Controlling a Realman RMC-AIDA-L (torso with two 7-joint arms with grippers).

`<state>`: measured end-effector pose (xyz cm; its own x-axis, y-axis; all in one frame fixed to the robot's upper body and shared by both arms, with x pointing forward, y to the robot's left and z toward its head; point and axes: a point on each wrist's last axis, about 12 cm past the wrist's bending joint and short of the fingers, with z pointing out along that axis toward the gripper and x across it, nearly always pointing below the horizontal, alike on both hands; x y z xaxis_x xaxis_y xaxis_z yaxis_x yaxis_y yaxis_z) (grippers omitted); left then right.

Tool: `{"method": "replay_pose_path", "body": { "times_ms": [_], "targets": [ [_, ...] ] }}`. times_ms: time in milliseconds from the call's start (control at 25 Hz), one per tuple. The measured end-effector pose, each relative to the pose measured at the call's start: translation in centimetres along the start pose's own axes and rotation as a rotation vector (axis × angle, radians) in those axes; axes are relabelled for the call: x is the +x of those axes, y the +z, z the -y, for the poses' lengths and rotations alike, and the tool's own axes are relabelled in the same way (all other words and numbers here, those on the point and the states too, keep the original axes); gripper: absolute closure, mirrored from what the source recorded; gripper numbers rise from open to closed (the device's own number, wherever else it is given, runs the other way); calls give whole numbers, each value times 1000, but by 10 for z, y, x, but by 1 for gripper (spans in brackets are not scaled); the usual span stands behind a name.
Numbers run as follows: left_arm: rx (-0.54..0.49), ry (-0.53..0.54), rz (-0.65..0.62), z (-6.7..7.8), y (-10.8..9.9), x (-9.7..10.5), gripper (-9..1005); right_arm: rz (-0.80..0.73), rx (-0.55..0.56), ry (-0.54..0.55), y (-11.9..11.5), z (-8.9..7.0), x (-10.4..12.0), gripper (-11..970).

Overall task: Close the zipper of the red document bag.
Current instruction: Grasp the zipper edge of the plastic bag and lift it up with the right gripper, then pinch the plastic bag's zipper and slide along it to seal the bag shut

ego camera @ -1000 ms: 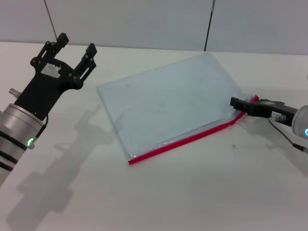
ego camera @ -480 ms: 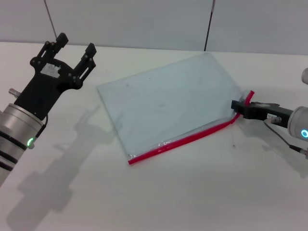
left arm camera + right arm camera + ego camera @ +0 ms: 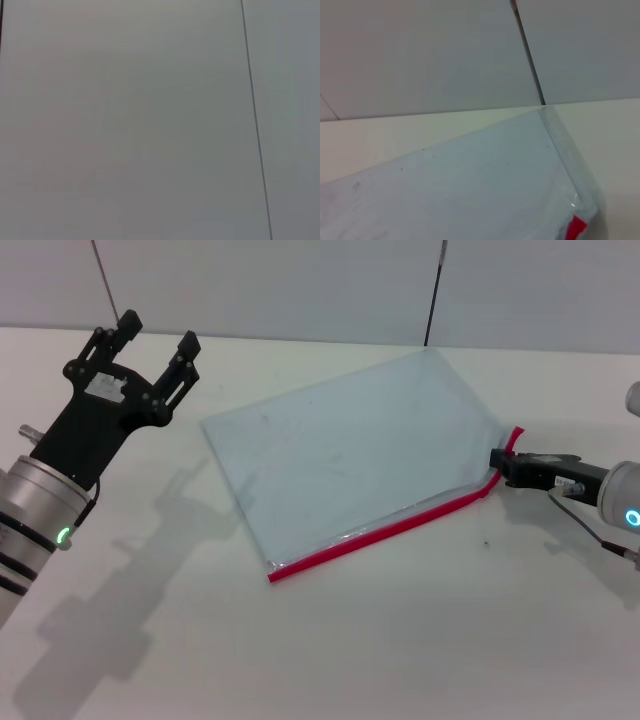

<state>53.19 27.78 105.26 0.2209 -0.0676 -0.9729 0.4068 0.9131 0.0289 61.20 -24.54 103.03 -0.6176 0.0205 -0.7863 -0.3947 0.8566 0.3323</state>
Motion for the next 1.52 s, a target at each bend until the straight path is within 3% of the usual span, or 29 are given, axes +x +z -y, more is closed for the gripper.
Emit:
{"method": "replay_pose_path", "body": {
  "times_ms": [400,760,800,1000,1200,1520],
  "targets": [
    [23,4,-5,2,2,0,265,17,-54,19,-1,-6,-1,941],
    [191,57,-81,22,19,7,265,51,-118,48,0,-15,-6,946],
    [266,85,-114,33,25,11,265,59,-133,49,0,-17,-8,946],
    [338,173,-178,52,36,20,266,90,-197,49,2,-27,-15,946],
    [361,279,-227,66,43,29,266,96,-245,40,5,-37,-17,946],
    [412,435,-265,84,52,35,267,95,-254,33,7,-40,-19,945]
  ]
}}
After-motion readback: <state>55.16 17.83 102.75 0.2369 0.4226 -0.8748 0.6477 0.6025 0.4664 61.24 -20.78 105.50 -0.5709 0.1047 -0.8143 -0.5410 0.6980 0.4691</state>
